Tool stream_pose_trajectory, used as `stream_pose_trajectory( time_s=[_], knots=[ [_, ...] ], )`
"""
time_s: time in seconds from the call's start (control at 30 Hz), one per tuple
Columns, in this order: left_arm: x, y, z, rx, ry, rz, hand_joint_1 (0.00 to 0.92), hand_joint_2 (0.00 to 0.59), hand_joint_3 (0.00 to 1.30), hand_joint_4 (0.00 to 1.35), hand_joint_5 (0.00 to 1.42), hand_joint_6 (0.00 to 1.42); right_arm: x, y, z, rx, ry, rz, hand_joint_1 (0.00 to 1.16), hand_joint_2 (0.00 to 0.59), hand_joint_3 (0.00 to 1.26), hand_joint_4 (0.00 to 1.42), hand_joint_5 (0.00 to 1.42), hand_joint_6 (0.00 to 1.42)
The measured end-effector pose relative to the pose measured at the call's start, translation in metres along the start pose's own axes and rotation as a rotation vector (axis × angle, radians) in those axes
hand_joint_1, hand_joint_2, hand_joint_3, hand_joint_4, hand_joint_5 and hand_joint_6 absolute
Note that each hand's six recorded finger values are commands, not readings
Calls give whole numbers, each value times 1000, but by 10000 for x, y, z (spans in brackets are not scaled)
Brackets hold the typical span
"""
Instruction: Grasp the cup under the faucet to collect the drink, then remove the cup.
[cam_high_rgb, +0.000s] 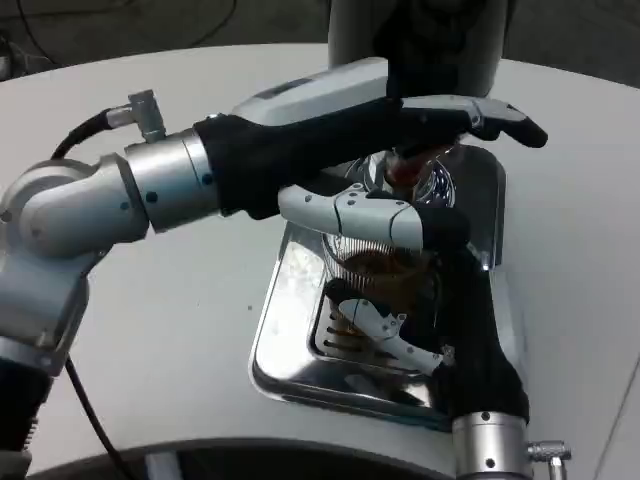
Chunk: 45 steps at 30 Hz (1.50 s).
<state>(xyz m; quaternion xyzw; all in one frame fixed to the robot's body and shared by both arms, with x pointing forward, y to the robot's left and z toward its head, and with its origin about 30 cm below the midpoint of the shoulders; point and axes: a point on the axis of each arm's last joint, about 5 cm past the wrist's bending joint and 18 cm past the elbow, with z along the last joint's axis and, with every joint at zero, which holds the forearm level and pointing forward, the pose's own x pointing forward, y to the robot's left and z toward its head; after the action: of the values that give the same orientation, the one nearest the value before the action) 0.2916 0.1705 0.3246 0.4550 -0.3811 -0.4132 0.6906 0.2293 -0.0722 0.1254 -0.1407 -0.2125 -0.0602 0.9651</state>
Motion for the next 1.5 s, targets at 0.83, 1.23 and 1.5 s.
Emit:
stream_pose_trajectory(
  time_s=[0.83, 1.23, 1.5],
  knots=[
    [-190, -3, 5, -62, -55, 176, 0, 111, 206, 169, 229, 215, -80, -20, -8, 14, -6, -73, 837, 200, 642, 766, 858, 689],
    [-336, 42, 135, -79, -118, 278, 0, 110, 230, 206, 260, 242, -143, -84, 52, 25, -25, -100, 848, 186, 713, 856, 967, 855],
    [-566, -16, 143, -117, -62, 343, 0, 110, 240, 217, 274, 246, -191, -126, 54, 24, -18, -108, 853, 187, 753, 905, 1054, 932]
  ],
)
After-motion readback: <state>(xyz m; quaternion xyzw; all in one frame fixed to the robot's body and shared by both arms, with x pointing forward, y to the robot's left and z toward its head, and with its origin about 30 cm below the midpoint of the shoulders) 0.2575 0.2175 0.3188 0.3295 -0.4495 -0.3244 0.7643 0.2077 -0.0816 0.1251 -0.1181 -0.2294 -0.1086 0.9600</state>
